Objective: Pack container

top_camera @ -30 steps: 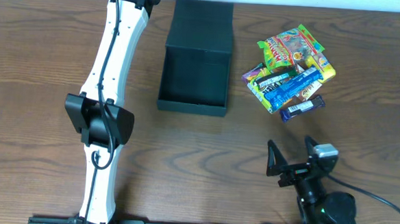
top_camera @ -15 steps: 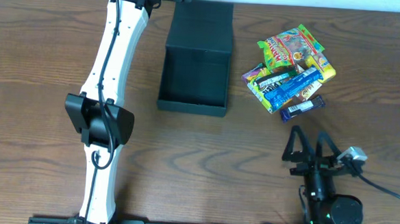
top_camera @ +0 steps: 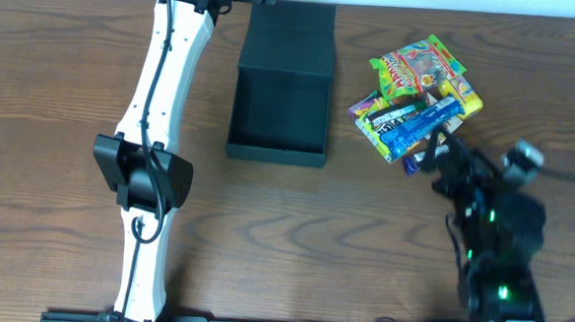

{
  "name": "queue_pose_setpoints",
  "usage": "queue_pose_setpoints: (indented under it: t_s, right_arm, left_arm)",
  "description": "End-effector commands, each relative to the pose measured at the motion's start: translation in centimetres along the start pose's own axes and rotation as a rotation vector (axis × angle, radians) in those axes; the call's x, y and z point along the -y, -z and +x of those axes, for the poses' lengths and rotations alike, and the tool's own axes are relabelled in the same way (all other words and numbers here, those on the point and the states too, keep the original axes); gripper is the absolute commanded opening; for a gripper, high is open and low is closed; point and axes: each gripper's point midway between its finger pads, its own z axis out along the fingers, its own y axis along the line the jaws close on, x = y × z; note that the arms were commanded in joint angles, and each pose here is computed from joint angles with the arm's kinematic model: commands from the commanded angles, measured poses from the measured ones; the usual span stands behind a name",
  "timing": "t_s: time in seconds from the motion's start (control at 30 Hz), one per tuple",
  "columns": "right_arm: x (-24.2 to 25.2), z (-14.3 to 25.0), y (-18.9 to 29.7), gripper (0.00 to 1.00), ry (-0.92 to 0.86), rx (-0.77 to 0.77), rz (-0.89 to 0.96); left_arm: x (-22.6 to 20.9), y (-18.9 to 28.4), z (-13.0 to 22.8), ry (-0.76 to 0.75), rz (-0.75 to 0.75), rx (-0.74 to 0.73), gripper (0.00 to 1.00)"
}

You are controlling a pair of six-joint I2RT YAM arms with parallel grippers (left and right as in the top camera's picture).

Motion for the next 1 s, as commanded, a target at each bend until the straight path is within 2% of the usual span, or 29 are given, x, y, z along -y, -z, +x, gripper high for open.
queue_pose_setpoints:
  t_s: [0.0, 0.13, 0.4, 0.5, 0.77, 0.97]
  right_arm:
    - [-1.4, -0.2, -2.2, 0.99, 0.036, -0.086, -0.018]
    - [-0.7, 0.4, -5.6, 0.99, 0.018, -0.199, 0.067]
    - [2.4, 4.1, -10.8, 0.99, -0.072, -0.518, 0.316]
    - [1.4, 4.9, -12.3, 0.99, -0.008, -0.591, 0.239]
    - [1.1, 3.3, -14.0, 0.99, 0.033, -0.501, 0.215]
    - [5.2, 4.5, -13.0, 0.99, -0.209, -0.508, 0.444]
  left_arm:
    - [-0.1, 0.0, -0.1, 0.005, 0.004, 0.0, 0.95]
    - [-0.1, 0.0, -0.1, 0.006, 0.003, 0.0, 0.95]
    - [-0.6, 0.1, 0.3, 0.012, -0.004, -0.016, 0.95]
    - [-0.6, 0.1, 0.6, 0.013, -0.005, -0.028, 0.95]
    - [-0.7, 0.1, 1.4, 0.017, -0.009, -0.061, 0.95]
    - [-0.7, 0.1, 1.9, 0.019, -0.012, -0.079, 0.95]
